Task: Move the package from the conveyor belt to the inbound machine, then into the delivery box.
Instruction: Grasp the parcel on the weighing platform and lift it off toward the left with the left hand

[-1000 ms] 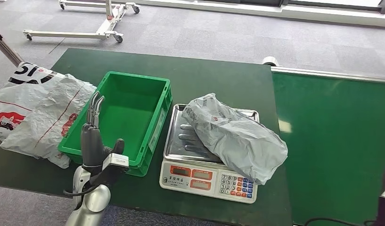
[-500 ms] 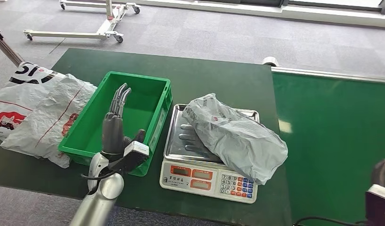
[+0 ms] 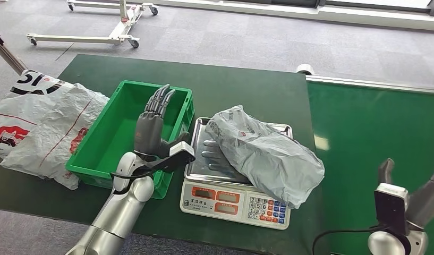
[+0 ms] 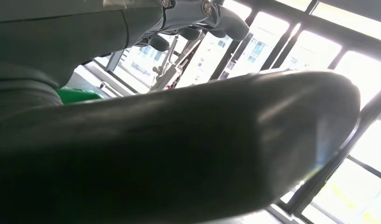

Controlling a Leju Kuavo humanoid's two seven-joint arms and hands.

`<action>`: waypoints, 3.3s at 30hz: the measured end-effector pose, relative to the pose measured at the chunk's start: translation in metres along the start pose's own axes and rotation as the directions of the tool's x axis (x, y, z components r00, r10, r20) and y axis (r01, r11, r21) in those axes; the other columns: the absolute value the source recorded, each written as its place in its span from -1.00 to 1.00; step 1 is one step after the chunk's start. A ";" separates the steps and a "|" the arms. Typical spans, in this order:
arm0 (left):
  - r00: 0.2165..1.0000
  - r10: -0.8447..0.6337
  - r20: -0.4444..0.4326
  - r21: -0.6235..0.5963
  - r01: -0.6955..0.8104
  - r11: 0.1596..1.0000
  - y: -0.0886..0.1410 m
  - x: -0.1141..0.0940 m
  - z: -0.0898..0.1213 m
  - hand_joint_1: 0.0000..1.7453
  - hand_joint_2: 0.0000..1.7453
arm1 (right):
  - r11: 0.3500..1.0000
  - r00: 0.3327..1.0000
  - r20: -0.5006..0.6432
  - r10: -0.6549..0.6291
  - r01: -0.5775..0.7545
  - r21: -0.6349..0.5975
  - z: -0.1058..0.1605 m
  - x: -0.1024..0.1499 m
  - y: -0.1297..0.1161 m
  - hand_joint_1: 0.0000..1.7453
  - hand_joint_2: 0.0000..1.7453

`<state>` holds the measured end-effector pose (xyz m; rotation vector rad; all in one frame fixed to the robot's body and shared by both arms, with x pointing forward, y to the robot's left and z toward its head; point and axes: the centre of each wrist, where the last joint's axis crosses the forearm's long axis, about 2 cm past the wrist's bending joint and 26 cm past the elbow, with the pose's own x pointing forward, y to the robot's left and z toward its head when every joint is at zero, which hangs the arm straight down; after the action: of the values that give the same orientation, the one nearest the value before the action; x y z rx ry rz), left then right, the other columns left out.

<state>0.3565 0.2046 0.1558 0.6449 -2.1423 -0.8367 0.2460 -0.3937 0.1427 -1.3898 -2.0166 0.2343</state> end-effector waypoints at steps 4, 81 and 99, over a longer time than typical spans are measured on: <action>1.000 -0.015 -0.011 -0.024 0.015 1.000 -0.002 -0.004 -0.004 -1.00 -1.00 | 1.000 1.000 -0.002 -0.011 0.011 0.012 -0.001 0.001 0.006 -1.00 1.00; 0.967 -0.192 0.165 -0.648 0.253 0.718 -0.075 0.046 -0.084 -1.00 -1.00 | 0.941 0.971 -0.129 -0.202 0.229 0.250 0.024 0.036 0.096 -1.00 1.00; 0.957 -0.271 0.099 -0.754 0.250 0.607 -0.091 0.017 -0.030 -1.00 0.00 | 0.860 0.936 -0.153 -0.317 0.352 0.369 0.017 0.071 0.148 -1.00 1.00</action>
<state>0.3860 0.1227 0.1126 0.4975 -1.4435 -1.7512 0.3332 -0.2653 0.0865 -0.7723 -1.9646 0.3887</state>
